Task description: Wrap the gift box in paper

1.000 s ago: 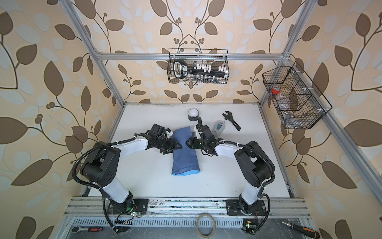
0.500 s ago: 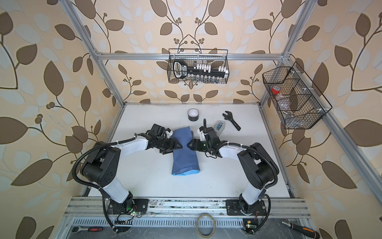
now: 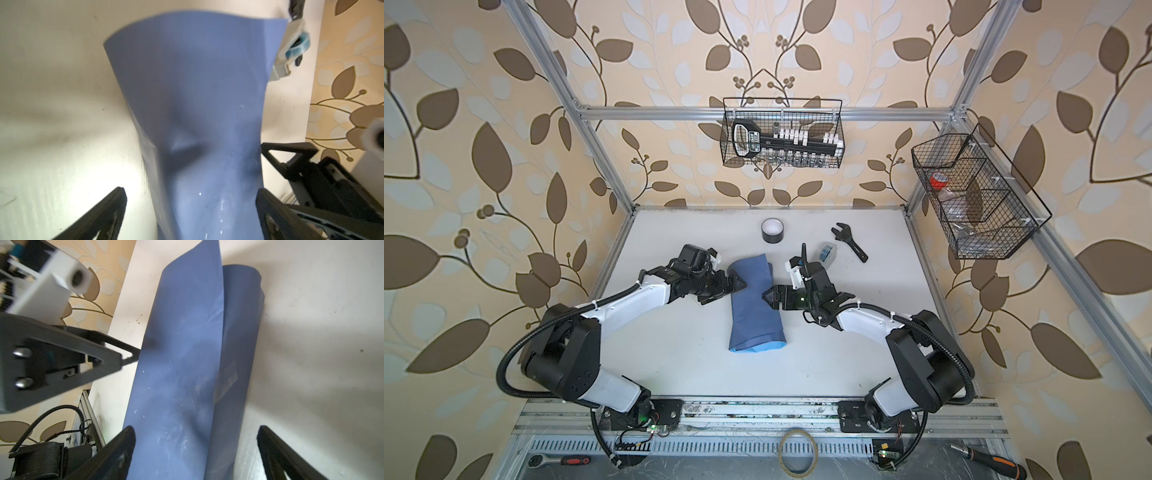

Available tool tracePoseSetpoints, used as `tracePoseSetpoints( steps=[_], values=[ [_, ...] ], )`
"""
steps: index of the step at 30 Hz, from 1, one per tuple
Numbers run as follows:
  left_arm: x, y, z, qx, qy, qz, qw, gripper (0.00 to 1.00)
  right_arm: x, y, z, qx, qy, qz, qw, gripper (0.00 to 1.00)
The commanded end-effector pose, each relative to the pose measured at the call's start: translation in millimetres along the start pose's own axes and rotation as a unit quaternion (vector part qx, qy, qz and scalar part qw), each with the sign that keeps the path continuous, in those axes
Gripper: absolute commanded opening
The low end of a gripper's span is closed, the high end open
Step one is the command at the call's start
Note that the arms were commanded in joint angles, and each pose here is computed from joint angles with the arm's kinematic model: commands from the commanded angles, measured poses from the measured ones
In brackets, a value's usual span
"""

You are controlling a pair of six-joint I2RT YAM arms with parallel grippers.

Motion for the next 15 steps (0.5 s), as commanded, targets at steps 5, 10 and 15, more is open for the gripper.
tracePoseSetpoints(
  steps=[5, 10, 15],
  values=[
    [-3, -6, 7, 0.018, -0.019, -0.021, 0.999, 0.86, -6, -11, 16, 0.019, 0.001, -0.002, 1.0, 0.85],
    [-16, -8, 21, 0.044, -0.051, -0.012, 0.998, 0.76, -7, -26, 14, 0.032, 0.022, 0.012, 0.999, 0.78],
    [-23, -10, 30, 0.061, -0.072, -0.009, 0.995, 0.75, -6, -37, 6, 0.034, 0.039, 0.025, 0.998, 0.75]
  ],
)
Point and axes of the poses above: each gripper's point midway between its finger pads, its own z axis out along the fingers, its own x axis along the line the jaws close on, y = z × x, the point moved 2 cm from there along -z, back along the fingers, and after that the axes turned 10 degrees about z, right-handed, at the moved point
